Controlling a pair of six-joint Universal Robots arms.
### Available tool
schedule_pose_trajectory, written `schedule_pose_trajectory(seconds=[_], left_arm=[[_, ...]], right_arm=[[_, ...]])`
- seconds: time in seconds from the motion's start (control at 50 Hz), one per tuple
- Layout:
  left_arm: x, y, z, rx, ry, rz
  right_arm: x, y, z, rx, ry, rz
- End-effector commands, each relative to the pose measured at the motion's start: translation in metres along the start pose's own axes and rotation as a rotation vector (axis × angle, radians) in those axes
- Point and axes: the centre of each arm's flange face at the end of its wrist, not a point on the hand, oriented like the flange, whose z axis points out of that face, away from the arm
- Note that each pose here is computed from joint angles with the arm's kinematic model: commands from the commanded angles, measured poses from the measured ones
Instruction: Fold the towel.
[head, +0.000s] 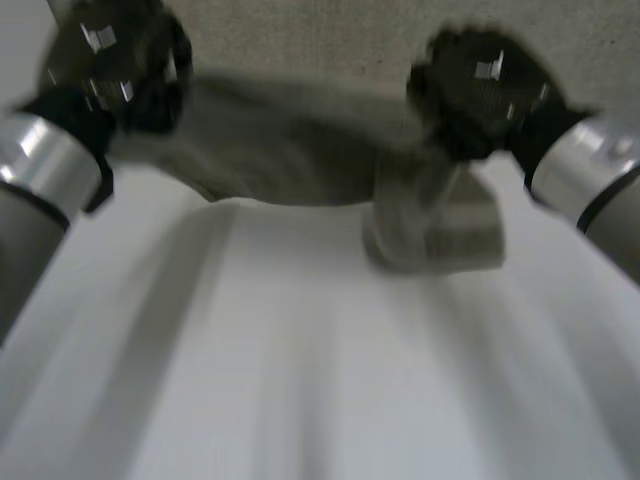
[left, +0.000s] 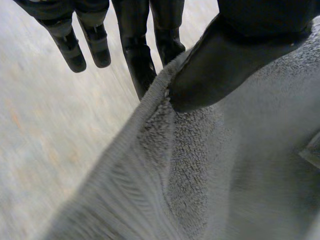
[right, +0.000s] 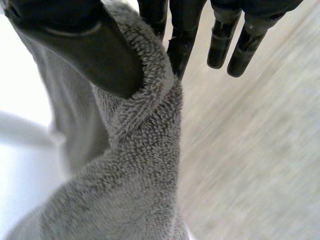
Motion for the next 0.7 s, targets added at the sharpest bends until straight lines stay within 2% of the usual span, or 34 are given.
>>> schedule_pose_trajectory(seconds=[0.02, 0.1, 0.22, 0.34, 0.46, 0.7], left_arm=[[0.006, 0.062, -0.029, -0.184, 0.041, -0.022], [0.003, 0.087, -0.042, -0.232, 0.045, -0.032], [-0.005, 0.096, -0.043, -0.235, 0.023, -0.029], [-0.01, 0.095, -0.041, -0.228, 0.008, -0.027], [-0.017, 0.086, -0.04, -0.198, -0.015, -0.016], [-0.021, 0.094, -0.045, -0.219, -0.033, -0.022]], right_arm=[[-0.025, 0.059, -0.021, -0.245, -0.079, 0.004], [-0.032, 0.09, -0.035, -0.353, -0.098, 0.026], [-0.03, 0.122, -0.036, -0.451, -0.089, 0.082], [-0.022, 0.132, -0.03, -0.477, -0.023, 0.129], [-0.001, 0.141, -0.026, -0.505, 0.112, 0.199], [-0.009, 0.161, -0.04, -0.592, 0.107, 0.231]])
